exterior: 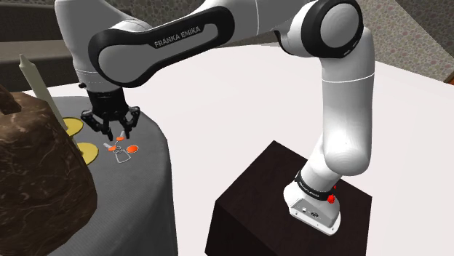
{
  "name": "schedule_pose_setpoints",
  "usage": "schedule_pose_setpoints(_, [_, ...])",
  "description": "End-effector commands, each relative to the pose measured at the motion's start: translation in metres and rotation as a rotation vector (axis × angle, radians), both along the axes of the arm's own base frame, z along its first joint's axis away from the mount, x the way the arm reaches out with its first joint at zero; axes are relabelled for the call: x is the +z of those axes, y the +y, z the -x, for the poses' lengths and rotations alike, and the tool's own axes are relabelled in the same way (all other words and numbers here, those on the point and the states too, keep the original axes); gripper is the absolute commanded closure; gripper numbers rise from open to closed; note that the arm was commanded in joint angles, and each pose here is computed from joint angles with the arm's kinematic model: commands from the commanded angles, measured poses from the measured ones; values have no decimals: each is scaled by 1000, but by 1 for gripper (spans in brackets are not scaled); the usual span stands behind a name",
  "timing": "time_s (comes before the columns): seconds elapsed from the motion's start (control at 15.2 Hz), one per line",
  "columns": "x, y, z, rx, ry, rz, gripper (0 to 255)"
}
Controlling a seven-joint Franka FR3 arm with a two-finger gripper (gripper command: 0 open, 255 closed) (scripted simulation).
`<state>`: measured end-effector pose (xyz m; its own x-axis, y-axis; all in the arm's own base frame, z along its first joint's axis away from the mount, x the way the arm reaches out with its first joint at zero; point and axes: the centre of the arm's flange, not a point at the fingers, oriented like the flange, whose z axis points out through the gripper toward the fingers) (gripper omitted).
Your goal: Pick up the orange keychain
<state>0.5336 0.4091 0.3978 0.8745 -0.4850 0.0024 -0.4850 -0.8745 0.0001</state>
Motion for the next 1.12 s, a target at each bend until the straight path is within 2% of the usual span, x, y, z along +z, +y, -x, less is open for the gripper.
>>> schedule_pose_setpoints(0.0, [-7,0,0,0,9,3,255])
schedule_pose_setpoints(0.4, [-7,-1,0,0,9,3,255])
schedule_pose_setpoints(1.06, [46,-1,0,0,9,3,255])
